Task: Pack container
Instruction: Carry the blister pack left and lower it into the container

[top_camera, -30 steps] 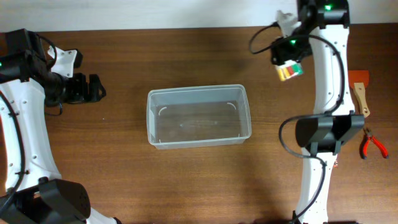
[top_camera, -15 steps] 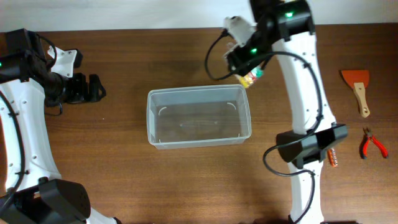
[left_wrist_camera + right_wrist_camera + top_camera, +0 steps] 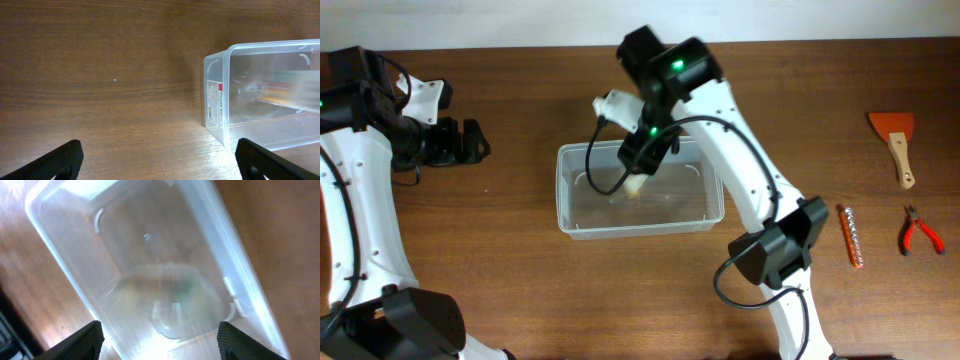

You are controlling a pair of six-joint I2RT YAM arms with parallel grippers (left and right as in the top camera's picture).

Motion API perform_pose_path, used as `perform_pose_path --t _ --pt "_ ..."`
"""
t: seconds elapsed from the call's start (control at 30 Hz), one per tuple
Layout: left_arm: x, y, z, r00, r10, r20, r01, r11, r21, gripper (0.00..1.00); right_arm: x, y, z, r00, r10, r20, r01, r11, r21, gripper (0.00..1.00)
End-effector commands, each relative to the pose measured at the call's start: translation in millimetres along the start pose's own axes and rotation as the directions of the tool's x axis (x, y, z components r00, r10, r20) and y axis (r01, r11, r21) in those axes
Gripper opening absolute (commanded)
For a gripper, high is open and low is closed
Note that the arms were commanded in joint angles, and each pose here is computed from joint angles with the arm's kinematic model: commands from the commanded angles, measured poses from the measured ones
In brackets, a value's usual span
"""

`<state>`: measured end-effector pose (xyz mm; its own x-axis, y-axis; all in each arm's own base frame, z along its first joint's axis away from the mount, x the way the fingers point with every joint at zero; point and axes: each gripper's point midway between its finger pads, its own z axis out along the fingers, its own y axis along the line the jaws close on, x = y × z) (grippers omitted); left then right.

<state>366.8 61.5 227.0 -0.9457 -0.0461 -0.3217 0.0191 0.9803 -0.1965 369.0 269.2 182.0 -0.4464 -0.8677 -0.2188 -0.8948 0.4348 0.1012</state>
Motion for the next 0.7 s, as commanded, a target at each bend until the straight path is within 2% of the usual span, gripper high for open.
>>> perform_pose_path --t 0.0,0.17,0.4,0.67 --pt "-5.0 -1.4 -4.1 1.000 -0.010 0.018 0.010 1.000 0.013 0.99 5.0 7.7 15.1 0.999 -0.033 -0.028 0.032 0.999 -0.034 0.73" --pt "-4.9 -1.6 -4.1 1.000 -0.010 0.018 0.010 1.000 0.013 0.99 13.8 7.2 35.9 0.997 -0.021 -0.067 0.017 0.998 -0.062 0.73" --pt "-4.9 -1.4 -4.1 1.000 -0.010 0.018 0.010 1.000 0.013 0.99 9.1 2.6 38.2 0.999 -0.017 -0.047 0.014 0.999 -0.048 0.73" --pt "-5.2 -1.3 -4.1 1.000 -0.010 0.019 0.010 1.000 0.013 0.99 9.5 -30.4 10.3 0.991 0.134 0.020 -0.134 0.991 0.023 0.76"
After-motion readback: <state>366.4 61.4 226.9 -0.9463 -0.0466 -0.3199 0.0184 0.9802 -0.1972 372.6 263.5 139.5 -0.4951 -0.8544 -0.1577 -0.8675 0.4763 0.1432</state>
